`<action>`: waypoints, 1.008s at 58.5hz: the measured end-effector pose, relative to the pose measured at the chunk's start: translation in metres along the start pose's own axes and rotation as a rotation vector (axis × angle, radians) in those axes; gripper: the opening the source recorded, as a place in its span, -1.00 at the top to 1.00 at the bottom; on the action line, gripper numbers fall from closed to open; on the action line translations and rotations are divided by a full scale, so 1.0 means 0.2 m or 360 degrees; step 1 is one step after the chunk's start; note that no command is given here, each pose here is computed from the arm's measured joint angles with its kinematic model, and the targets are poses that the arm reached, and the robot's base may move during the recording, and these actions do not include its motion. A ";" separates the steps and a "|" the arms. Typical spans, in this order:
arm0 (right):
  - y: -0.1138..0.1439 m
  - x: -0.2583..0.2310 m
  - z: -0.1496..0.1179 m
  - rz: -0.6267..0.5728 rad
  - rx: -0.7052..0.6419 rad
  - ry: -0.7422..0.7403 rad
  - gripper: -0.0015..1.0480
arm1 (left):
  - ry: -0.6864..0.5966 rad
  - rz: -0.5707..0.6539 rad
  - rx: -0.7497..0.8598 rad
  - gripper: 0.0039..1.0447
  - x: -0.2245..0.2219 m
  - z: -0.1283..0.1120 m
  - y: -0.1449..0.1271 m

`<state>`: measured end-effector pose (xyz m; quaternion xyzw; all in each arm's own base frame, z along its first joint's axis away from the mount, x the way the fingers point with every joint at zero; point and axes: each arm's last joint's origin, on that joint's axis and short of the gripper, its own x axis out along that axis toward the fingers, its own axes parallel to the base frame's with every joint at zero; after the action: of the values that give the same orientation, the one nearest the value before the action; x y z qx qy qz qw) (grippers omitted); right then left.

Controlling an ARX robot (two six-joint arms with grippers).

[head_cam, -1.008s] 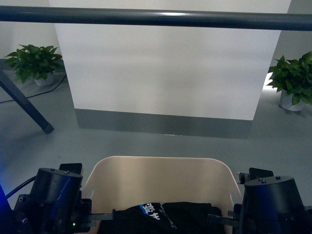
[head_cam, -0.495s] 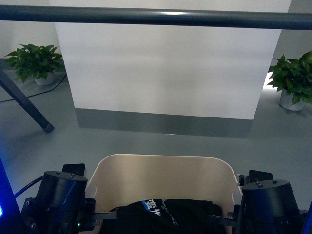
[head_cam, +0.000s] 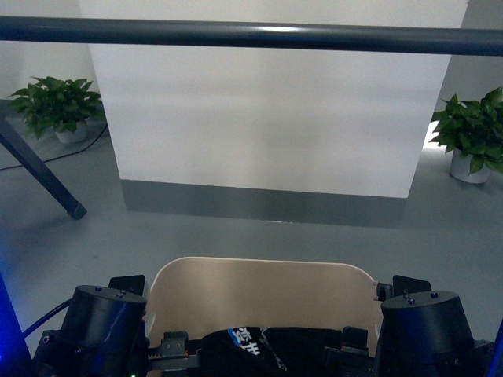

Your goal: Move hamper under clothes hanger

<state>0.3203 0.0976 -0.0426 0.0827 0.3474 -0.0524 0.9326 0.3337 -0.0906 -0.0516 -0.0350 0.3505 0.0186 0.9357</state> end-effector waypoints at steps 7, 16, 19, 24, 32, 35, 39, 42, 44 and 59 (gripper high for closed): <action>0.03 -0.03 0.09 0.0023 0.0013 -0.0068 -0.62 | -0.0076 -0.0014 -0.0011 -0.74 -0.05 0.10 -0.01; 0.04 -0.09 0.20 0.0032 0.0018 -0.0161 -0.88 | -0.0197 -0.0024 -0.0011 -0.88 -0.13 0.25 -0.01; 0.05 -0.12 0.24 0.0034 0.0013 -0.0195 -0.84 | -0.0246 -0.0031 -0.0013 -0.87 -0.17 0.31 -0.01; 0.05 -0.17 0.31 0.0034 0.0008 -0.0250 -0.84 | -0.0325 -0.0042 -0.0008 -0.88 -0.23 0.40 -0.02; 0.06 -0.26 0.42 0.0042 0.0000 -0.0350 -0.85 | -0.0453 -0.0063 -0.0007 -0.88 -0.33 0.52 -0.03; 0.06 -0.32 0.49 0.0051 -0.0003 -0.0415 -0.85 | -0.0518 -0.0070 -0.0005 -0.88 -0.39 0.59 -0.03; 0.08 -0.42 0.59 0.0062 -0.0007 -0.0515 -0.85 | -0.0603 -0.0079 0.0009 -0.88 -0.48 0.68 -0.04; 0.09 -0.51 0.67 0.0072 -0.0025 -0.0594 -0.85 | -0.0676 -0.0095 0.0020 -0.88 -0.56 0.74 -0.05; 0.10 -0.55 0.71 0.0080 -0.0034 -0.0632 -0.85 | -0.0712 -0.0104 0.0033 -0.88 -0.61 0.78 -0.06; 0.17 -0.92 0.87 0.0082 -0.0135 -0.0894 -0.85 | -0.0984 -0.0189 0.0150 -0.88 -0.99 0.92 -0.13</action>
<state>0.2987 0.1057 0.2124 0.0346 0.0752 -0.0349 0.9960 0.3069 -0.1037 0.2173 -0.0047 0.0473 -0.0427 0.9980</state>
